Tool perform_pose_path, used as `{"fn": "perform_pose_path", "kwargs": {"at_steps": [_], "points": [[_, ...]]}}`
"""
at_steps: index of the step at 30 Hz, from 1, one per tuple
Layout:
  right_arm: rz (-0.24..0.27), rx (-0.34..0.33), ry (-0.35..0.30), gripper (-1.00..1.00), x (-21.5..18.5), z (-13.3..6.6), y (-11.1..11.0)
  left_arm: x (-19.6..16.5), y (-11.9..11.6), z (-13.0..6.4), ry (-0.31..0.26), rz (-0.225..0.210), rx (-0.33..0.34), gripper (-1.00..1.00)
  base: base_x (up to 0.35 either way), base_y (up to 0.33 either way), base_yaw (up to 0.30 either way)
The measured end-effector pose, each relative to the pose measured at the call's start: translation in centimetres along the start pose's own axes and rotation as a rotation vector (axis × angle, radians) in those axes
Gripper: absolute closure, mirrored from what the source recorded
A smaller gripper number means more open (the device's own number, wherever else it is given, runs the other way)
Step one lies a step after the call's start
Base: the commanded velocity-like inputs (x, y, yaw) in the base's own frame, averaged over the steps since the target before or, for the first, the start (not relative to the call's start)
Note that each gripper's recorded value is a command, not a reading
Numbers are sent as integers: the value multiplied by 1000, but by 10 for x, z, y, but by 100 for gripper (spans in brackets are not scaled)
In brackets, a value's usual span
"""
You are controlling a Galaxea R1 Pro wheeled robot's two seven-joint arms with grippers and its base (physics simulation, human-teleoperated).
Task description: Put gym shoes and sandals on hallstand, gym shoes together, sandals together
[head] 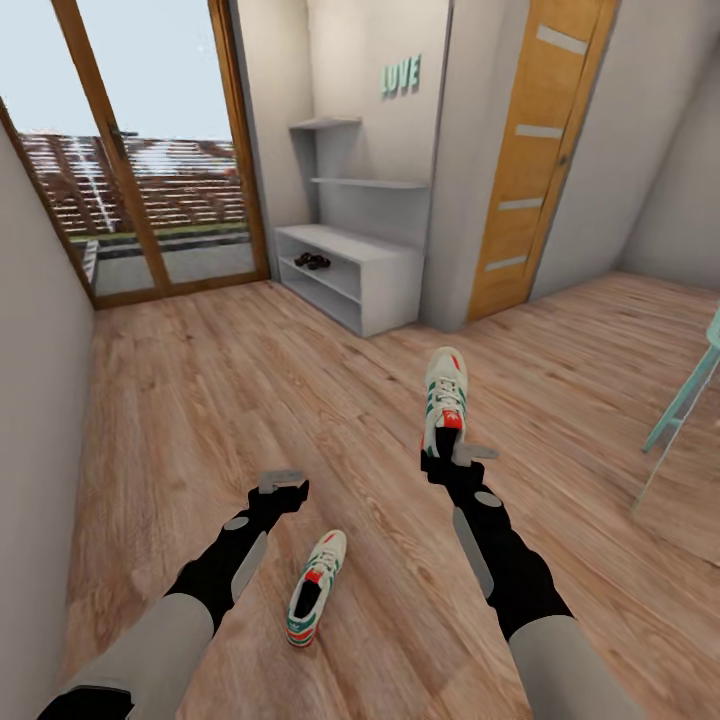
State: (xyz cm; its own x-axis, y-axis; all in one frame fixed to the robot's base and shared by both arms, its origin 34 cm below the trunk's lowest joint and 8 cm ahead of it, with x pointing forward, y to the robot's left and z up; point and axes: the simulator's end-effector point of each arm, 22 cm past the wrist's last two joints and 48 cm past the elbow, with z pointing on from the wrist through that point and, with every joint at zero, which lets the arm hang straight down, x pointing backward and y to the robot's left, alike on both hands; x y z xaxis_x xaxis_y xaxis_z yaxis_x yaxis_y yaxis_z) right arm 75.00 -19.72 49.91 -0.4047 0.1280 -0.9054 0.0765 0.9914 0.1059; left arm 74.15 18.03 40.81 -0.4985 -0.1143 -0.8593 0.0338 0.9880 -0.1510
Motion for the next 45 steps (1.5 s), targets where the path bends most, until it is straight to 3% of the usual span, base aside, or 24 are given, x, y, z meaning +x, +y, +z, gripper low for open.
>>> {"fn": "perform_pose_path", "kwargs": {"at_steps": [23,28,31,35,41,45], "points": [[-1,0,2,100,0,0,0,1,0,0,1,3,-1,-100,46,38,-19],[-9,0,71,100,15,-1,0,4,2,-1,6,6,-4,-100,0,0,0],[-18,0,142,100,31,-2,-1,19,7,-1,36,8,-12,-100,0,0,0],[-22,0,186,100,39,-4,-1,50,18,-3,99,15,-26,-100,0,0,0],[-21,0,193,100,39,-5,-2,66,23,-5,126,35,-31,-100,0,0,0],[-13,-6,142,100,14,-7,0,74,24,-7,129,75,-29,-100,0,0,0]]}}
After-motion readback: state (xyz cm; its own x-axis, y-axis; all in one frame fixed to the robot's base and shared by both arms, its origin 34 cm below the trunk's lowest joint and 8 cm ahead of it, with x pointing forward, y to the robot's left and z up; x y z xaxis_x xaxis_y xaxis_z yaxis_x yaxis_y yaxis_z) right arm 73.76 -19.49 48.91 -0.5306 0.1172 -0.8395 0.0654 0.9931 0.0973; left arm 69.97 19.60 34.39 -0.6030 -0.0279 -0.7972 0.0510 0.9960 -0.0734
